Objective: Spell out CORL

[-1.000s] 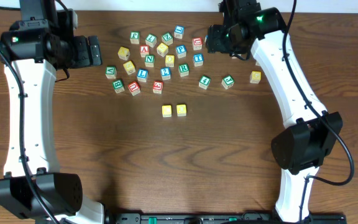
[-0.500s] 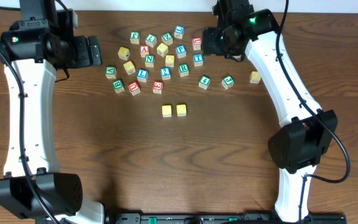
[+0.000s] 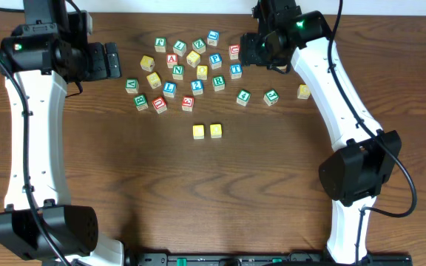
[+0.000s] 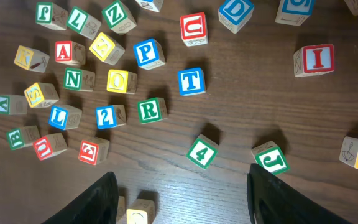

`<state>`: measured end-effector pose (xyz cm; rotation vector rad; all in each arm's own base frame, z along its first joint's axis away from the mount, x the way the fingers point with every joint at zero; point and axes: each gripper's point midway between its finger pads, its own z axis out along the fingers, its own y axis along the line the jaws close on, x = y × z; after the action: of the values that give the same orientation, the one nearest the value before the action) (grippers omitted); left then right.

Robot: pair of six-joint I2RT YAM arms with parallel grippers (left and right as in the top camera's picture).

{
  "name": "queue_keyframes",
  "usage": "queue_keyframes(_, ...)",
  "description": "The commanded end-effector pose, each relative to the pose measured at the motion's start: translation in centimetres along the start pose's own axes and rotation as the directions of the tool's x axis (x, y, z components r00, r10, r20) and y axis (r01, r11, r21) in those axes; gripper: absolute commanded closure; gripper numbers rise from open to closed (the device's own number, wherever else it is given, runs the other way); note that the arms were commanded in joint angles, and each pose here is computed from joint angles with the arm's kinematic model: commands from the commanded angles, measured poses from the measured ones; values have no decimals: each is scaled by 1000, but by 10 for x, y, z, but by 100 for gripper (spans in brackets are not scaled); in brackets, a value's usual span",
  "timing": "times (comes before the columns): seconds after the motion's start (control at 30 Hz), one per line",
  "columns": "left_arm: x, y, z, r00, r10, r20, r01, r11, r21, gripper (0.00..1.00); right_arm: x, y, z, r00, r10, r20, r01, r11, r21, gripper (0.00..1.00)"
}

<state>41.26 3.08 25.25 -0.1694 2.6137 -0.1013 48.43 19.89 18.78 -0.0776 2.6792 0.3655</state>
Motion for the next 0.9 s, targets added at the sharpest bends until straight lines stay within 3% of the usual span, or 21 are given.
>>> queue_keyframes(0.0, -6, -3, -6, 1000, 11, 21, -11, 1000, 7, 2, 2, 1, 5, 1000, -24, -7, 24, 1000, 4, 38)
queue_keyframes(0.87, -8, -6, -6, 1000, 12, 26, -12, 1000, 27, 2, 0, 3, 5, 999, -34, 2, 34, 999, 0, 38)
